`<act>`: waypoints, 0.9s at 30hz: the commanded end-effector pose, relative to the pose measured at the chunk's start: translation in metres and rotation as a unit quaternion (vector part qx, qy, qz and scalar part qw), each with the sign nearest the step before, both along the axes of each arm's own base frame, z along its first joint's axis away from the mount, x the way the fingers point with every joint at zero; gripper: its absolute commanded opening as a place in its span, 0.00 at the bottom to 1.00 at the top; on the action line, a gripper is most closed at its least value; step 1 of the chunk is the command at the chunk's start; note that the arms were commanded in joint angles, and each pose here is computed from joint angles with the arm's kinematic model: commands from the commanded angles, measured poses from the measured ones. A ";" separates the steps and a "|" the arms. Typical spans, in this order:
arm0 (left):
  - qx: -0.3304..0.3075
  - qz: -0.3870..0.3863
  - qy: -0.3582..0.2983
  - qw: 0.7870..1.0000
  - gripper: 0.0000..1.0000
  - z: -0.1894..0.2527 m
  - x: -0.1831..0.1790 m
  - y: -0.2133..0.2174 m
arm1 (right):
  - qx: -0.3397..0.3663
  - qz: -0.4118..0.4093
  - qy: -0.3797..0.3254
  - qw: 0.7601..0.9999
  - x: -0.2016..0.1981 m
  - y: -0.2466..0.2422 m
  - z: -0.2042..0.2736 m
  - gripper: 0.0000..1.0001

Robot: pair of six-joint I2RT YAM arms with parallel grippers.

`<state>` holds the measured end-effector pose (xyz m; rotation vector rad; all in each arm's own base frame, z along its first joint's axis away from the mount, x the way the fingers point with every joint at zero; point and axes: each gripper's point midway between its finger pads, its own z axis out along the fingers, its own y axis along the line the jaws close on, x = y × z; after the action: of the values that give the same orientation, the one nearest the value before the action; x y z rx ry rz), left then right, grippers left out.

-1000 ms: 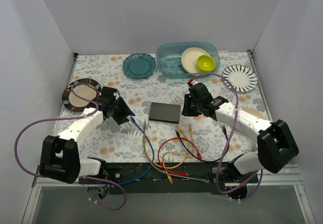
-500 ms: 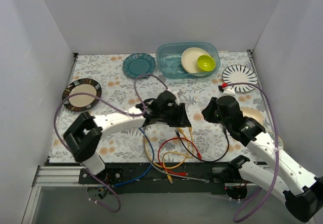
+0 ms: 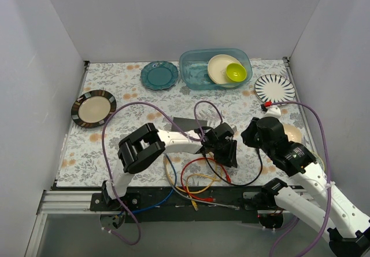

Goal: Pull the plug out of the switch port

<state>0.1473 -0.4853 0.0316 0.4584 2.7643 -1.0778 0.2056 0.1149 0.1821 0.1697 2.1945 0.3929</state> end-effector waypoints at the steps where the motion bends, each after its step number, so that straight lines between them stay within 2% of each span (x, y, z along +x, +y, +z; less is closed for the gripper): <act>1: 0.172 0.042 0.029 0.984 0.33 -0.053 -0.018 0.076 | 0.004 -0.004 -0.002 1.000 0.001 -0.001 0.003 0.23; 3: 0.237 0.075 0.042 0.968 0.30 -0.067 -0.027 0.118 | 0.000 -0.002 -0.001 1.000 0.001 -0.001 0.001 0.23; 5: 0.260 0.106 0.054 0.958 0.28 -0.058 -0.035 0.149 | 0.001 0.000 -0.004 1.000 0.002 0.000 0.000 0.23; 7: 0.304 0.162 0.093 0.934 0.26 -0.069 -0.050 0.200 | 0.005 0.003 -0.002 1.000 0.002 0.003 -0.006 0.23; 9: 0.292 0.222 0.117 0.923 0.25 -0.054 -0.053 0.223 | 0.013 0.007 0.004 1.000 0.002 0.007 -0.012 0.23; 10: 0.316 0.252 0.137 0.904 0.25 -0.061 -0.059 0.255 | 0.014 0.009 0.009 1.000 0.001 0.008 -0.017 0.23; 11: 0.287 0.276 0.137 0.907 0.25 -0.046 -0.055 0.259 | 0.019 0.014 0.011 1.000 0.001 0.011 -0.019 0.23; 14: 0.267 0.364 0.158 0.878 0.26 -0.039 -0.041 0.294 | 0.030 0.022 0.016 0.999 0.003 0.018 -0.025 0.23; 15: 0.241 0.388 0.151 0.876 0.27 -0.029 -0.032 0.299 | 0.030 0.023 0.021 0.999 0.003 0.020 -0.029 0.23; 18: 0.206 0.470 0.151 0.845 0.29 -0.016 0.006 0.329 | 0.035 0.030 0.028 0.999 0.004 0.025 -0.032 0.23; 20: 0.192 0.481 0.143 0.843 0.29 -0.006 0.026 0.335 | 0.038 0.037 0.034 0.998 0.004 0.029 -0.034 0.22; 21: 0.198 0.497 0.149 0.831 0.29 -0.008 0.035 0.345 | 0.039 0.039 0.036 0.998 0.004 0.030 -0.035 0.23; 23: 0.200 0.506 0.143 0.827 0.29 -0.004 0.051 0.353 | 0.039 0.043 0.040 0.997 0.003 0.031 -0.036 0.22; 25: 0.192 0.536 0.138 0.810 0.29 0.007 0.077 0.366 | 0.040 0.048 0.041 0.997 0.002 0.032 -0.036 0.22; 27: 0.185 0.550 0.091 0.809 0.28 0.036 0.106 0.376 | 0.041 0.051 0.037 0.997 0.002 0.033 -0.031 0.22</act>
<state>0.2097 -0.1288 0.0274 -1.2234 2.7226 -0.3151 0.2022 0.1402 0.1381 0.1263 2.3107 0.4870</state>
